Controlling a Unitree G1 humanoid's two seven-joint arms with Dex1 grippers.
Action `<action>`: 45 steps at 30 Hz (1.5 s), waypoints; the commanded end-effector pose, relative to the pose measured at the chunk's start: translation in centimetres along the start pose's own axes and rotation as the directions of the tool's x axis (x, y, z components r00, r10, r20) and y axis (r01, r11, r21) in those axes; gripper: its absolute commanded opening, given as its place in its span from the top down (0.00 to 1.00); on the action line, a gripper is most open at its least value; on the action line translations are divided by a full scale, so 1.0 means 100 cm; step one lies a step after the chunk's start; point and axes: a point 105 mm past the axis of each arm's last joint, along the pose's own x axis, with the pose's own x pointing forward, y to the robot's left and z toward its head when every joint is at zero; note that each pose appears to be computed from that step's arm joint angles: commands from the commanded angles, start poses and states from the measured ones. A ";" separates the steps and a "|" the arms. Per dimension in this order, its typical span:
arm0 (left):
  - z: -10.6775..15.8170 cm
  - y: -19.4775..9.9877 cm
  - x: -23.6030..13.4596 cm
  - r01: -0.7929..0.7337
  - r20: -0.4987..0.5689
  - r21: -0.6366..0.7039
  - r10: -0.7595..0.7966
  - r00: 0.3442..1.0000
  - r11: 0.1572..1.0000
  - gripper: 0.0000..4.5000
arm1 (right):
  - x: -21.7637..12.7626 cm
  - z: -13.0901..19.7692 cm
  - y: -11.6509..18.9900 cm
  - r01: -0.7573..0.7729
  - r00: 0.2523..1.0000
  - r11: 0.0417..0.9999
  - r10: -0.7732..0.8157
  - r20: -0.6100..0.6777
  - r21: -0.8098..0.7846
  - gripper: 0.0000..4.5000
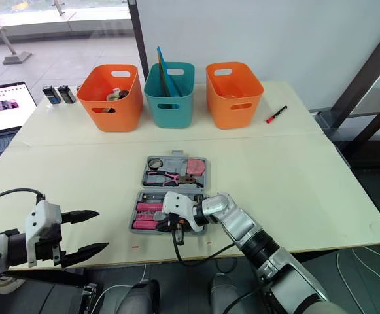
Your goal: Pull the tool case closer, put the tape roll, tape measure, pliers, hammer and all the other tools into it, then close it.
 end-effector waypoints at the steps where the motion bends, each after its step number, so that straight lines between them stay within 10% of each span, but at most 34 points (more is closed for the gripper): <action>1: 0.002 0.002 0.000 0.001 -0.029 -0.019 -0.001 1.000 1.000 0.00 | -0.007 -0.017 -0.003 0.031 1.000 0.995 -0.032 0.000 0.094 0.99; 8: 0.012 0.034 0.005 -0.172 0.091 -0.099 0.181 0.979 0.980 0.00 | -0.058 0.068 -0.018 0.054 0.934 0.989 -0.098 0.343 0.135 0.99; 17: -0.006 0.070 0.009 -0.137 0.041 -0.022 0.138 0.990 0.990 0.00 | -0.132 0.017 -0.062 0.337 0.942 0.942 -0.337 0.002 -0.004 0.99; 26: -0.032 0.103 0.055 -0.061 -0.077 0.173 0.075 0.994 0.983 1.00 | -0.140 -0.038 -0.079 0.349 0.909 0.935 -0.353 -0.222 -0.058 1.00; 45: -0.011 0.107 0.144 0.062 0.005 0.103 -0.063 0.998 0.993 1.00 | -0.101 -0.038 -0.088 0.279 0.928 0.952 -0.302 -0.217 -0.128 1.00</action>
